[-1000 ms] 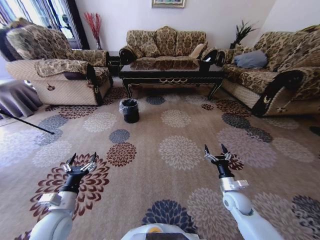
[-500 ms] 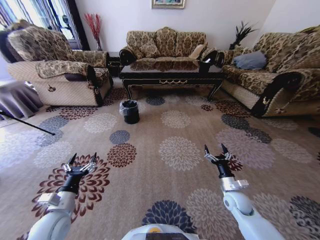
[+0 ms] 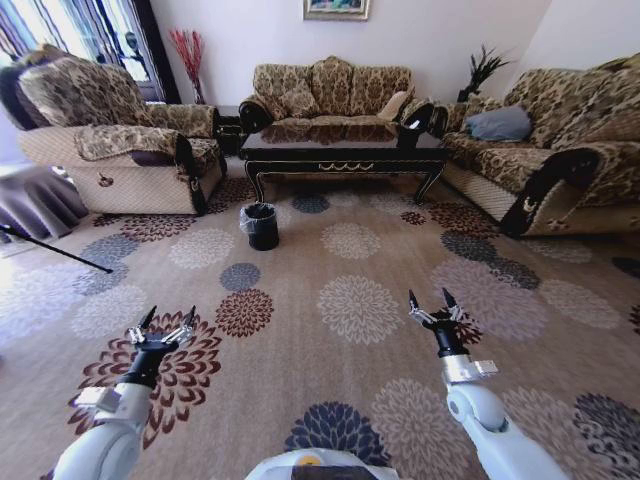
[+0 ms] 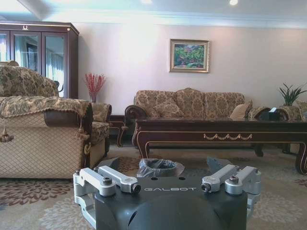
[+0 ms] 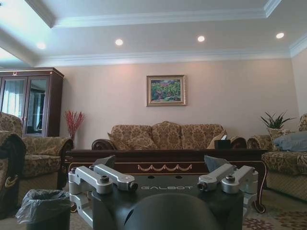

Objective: Move to the front of the table and pick up the trash from the floor, then place it into the trash bin.

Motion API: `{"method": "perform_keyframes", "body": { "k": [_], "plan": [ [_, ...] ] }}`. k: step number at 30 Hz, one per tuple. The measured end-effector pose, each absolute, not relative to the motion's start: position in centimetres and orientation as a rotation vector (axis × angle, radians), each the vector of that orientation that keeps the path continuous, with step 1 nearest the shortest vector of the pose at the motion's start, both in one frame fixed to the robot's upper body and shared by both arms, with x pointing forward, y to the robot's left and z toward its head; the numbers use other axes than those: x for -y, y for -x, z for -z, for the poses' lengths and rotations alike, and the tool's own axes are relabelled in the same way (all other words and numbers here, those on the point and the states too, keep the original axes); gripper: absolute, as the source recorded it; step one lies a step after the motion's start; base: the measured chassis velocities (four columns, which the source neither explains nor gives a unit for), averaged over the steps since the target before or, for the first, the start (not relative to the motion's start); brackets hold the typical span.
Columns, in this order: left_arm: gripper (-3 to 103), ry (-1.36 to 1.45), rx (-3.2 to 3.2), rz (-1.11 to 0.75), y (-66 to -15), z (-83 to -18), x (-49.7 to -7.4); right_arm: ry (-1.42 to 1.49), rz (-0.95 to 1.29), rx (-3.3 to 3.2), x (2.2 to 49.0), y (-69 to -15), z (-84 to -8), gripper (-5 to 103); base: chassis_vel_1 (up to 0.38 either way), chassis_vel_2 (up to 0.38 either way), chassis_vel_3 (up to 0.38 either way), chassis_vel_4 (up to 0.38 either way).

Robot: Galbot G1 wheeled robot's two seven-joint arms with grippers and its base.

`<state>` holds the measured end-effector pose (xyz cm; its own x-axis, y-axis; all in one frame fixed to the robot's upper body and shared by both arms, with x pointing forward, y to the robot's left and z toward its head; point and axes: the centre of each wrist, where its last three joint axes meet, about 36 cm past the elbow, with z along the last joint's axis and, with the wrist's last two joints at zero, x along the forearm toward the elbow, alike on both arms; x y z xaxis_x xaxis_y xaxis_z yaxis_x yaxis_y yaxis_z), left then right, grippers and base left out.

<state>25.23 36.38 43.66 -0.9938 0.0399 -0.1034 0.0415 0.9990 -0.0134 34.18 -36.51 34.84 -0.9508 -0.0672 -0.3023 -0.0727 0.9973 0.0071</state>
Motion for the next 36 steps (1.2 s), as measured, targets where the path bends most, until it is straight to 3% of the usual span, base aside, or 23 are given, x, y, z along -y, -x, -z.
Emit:
{"method": "perform_keyframes", "body": {
  "k": [36],
  "plan": [
    [100,0.023,-3.036,0.046,-26.3,-44.7,-38.0,0.092,0.05,-2.907,37.2,-34.0,-35.8,100,0.0,0.0,0.0,0.0]
  ]
}}
